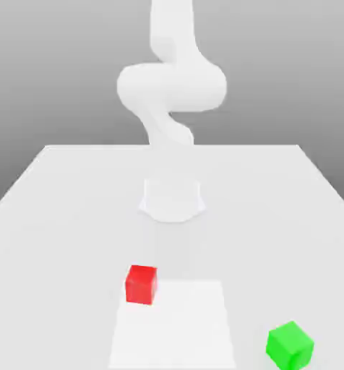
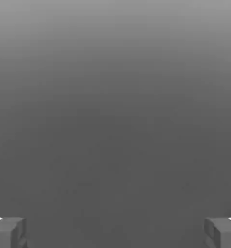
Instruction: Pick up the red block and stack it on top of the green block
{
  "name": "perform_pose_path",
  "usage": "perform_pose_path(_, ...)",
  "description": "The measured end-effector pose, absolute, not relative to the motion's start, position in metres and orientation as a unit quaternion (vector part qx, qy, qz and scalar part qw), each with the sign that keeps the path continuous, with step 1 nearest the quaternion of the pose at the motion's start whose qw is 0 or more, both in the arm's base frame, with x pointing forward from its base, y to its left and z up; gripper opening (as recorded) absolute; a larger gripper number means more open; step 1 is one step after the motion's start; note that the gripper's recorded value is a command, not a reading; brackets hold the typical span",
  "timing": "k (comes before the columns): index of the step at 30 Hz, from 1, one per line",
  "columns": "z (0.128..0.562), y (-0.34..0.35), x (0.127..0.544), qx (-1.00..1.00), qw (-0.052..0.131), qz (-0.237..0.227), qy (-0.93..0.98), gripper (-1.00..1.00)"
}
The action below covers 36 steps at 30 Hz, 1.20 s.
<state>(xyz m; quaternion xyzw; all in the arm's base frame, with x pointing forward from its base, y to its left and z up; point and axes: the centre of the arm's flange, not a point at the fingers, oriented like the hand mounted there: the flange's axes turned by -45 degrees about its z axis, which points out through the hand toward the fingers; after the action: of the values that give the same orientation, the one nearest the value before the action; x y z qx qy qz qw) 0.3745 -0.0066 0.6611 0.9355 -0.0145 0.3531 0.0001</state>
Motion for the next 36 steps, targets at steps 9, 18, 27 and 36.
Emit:
perform_pose_path(9, 0.437, -0.037, 0.422, 0.98, 0.006, 0.192, -0.049, 0.0)
perform_pose_path(18, 0.214, -0.058, 0.35, 0.996, 0.0, 0.013, -0.087, 0.0)
perform_pose_path(27, 0.146, -0.058, 0.34, 0.996, 0.0, 0.0, -0.09, -1.0)
perform_pose_path(36, 0.175, -0.058, 0.342, 0.996, 0.0, 0.0, -0.09, -1.0)
